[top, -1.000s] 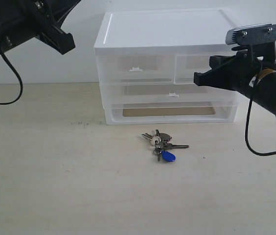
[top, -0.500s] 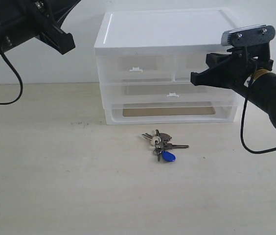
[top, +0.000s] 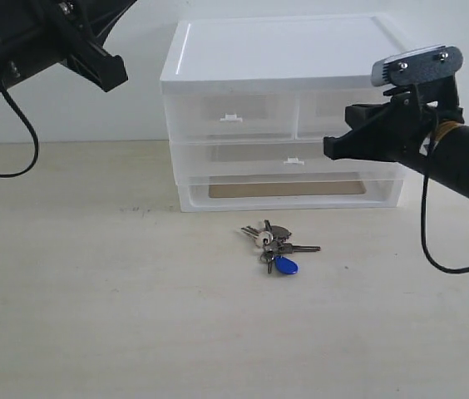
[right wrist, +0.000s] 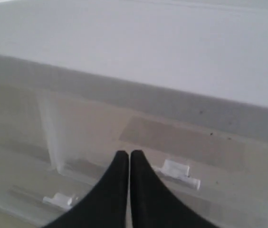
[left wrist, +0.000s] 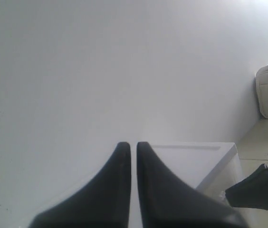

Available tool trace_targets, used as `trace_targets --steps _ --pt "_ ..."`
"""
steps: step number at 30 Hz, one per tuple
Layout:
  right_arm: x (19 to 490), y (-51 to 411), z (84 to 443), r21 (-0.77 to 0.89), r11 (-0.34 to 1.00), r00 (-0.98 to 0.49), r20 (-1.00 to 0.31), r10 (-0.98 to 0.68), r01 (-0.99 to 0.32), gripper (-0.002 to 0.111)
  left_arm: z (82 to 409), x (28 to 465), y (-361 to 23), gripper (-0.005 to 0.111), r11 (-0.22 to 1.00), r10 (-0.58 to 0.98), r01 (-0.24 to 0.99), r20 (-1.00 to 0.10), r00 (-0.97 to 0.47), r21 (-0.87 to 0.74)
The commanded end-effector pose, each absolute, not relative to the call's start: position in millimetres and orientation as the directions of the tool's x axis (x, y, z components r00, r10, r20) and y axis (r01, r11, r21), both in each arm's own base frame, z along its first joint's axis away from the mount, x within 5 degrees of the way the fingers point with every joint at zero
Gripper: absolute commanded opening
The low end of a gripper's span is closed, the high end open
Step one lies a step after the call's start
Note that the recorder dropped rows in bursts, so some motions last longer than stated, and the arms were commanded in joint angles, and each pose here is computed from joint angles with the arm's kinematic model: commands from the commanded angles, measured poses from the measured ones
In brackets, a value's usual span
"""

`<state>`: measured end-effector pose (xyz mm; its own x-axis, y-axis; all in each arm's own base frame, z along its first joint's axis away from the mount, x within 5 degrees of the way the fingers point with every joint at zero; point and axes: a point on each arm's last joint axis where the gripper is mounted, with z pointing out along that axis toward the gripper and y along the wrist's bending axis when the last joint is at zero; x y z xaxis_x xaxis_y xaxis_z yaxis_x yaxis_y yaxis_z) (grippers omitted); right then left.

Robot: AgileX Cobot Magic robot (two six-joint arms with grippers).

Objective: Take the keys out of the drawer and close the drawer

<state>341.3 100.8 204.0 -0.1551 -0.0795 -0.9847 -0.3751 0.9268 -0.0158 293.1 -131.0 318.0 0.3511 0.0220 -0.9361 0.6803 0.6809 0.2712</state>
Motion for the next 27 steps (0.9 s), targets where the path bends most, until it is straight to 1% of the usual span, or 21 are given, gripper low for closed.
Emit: trace_targets --steps 1,6,13,18,23,27 --pt "314 92 227 -0.010 0.929 -0.093 -0.995 -0.047 -0.369 0.000 320 294 -130 0.004 0.687 0.014 0.675 -0.934 0.358 0.269" --pt "278 82 258 -0.016 0.932 -0.008 -1.000 -0.021 -0.363 0.000 320 293 -130 0.004 0.685 0.013 0.677 -0.933 0.360 0.271" --pt "218 67 307 -0.025 0.933 0.184 -0.982 0.045 -0.360 0.000 318 293 -131 0.004 0.676 0.014 0.692 -0.943 0.332 0.253" --pt "178 56 332 -0.037 0.936 0.293 -0.954 0.071 -0.350 0.000 314 288 -135 0.004 0.623 0.015 0.746 -0.957 0.291 0.237" --pt "139 46 346 -0.043 0.937 0.406 -0.907 0.108 -0.347 0.000 316 265 -128 0.004 0.629 0.003 0.745 -0.959 0.284 0.222" --pt "120 41 348 -0.048 0.938 0.457 -0.881 0.122 -0.343 0.000 323 231 -116 0.004 0.658 0.016 0.713 -0.951 0.310 0.243"
